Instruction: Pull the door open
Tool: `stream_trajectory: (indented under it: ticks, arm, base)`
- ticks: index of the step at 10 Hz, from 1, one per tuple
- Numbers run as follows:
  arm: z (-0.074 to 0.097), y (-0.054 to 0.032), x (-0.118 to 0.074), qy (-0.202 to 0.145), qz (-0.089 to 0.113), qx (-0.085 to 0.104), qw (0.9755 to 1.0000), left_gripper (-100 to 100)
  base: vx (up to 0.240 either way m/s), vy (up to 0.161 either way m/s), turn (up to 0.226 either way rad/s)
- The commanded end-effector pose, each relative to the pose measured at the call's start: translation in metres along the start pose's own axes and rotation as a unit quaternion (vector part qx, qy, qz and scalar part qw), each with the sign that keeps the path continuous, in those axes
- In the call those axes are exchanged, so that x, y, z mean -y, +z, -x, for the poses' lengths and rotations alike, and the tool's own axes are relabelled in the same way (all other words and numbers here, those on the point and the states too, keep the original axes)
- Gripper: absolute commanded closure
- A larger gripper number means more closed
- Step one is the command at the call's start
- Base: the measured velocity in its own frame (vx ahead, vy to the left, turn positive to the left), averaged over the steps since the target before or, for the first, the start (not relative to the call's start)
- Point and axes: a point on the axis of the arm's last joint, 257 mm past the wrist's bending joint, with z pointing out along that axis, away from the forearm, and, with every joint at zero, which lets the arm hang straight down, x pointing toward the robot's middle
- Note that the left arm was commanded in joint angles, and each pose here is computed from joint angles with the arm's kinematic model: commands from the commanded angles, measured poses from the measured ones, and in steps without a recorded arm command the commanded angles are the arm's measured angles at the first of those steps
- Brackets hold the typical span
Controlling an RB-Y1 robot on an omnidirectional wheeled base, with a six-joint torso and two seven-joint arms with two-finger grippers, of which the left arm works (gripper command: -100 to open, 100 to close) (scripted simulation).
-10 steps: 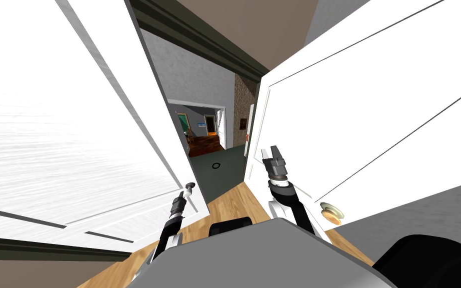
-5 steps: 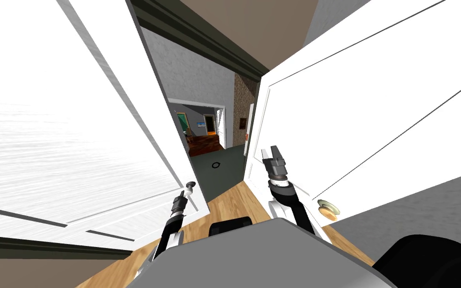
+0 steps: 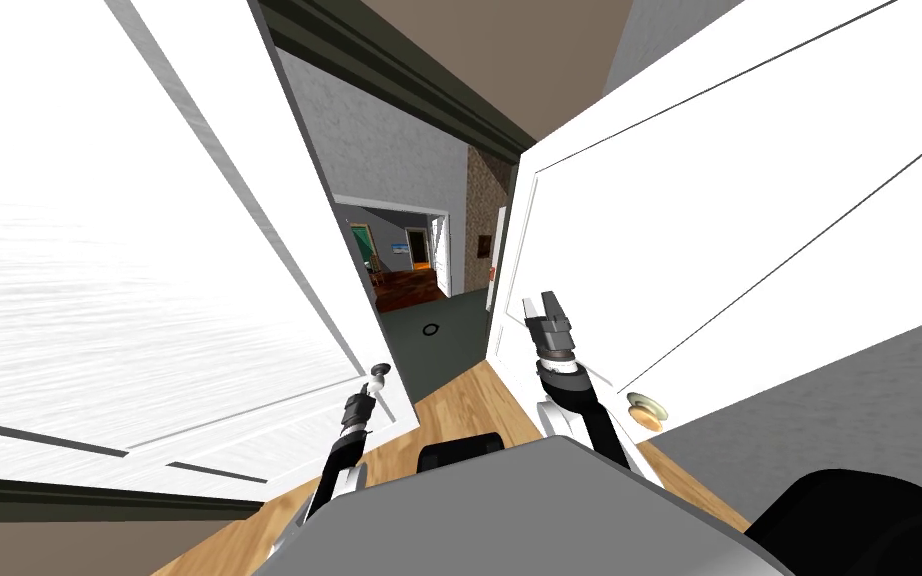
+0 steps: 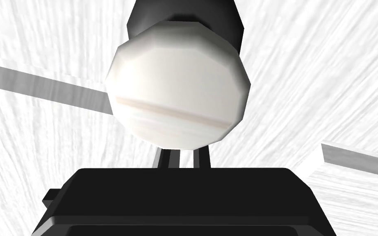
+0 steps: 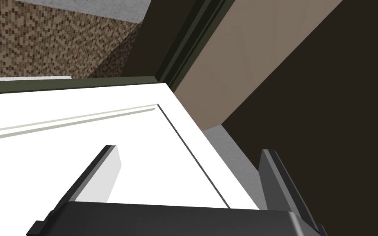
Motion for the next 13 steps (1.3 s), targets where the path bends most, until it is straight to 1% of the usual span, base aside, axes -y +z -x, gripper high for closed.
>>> stream_trajectory:
  ticks: [1,2,3,4,5,7,8,10,11,12,13]
  arm:
    - [-0.031,0.0069,-0.001,-0.041,-0.005,-0.021,0.9989,100]
    - [-0.031,0.0069,-0.001,-0.041,-0.005,-0.021,0.9989,100]
    - [-0.003,0.0047,-0.002,-0.051,0.002,0.001,0.9987,-100]
    - [-0.004,0.0049,-0.002,-0.065,0.002,0.001,0.9979,-100]
    - [-0.005,0.0051,-0.002,-0.083,0.001,0.002,0.9966,-100]
    - [-0.008,0.0057,-0.003,-0.12,0.0,0.003,0.9927,-100]
    - [-0.008,0.0057,-0.003,-0.125,0.0,0.003,0.9922,-100]
    - [-0.012,0.0062,-0.003,-0.168,-0.001,0.004,0.9858,-100]
    - [-0.012,0.0062,-0.003,-0.173,-0.001,0.004,0.9849,-100]
    - [-0.014,0.0065,-0.004,-0.198,-0.002,0.005,0.9801,-100]
    - [-0.016,0.0068,-0.004,-0.217,-0.002,0.006,0.9762,-100]
  base:
    - [-0.033,0.018,-0.041]
    - [-0.034,-0.007,0.002]
    - [-0.038,0.024,0.033]
    - [-0.047,0.032,0.018]
    - [-0.069,-0.019,-0.088]
    - [-0.075,-0.043,-0.065]
    - [-0.045,-0.013,0.001]
    - [-0.058,0.004,-0.032]
    - [-0.051,0.011,-0.015]
    - [-0.052,0.003,-0.022]
    - [-0.07,0.009,-0.041]
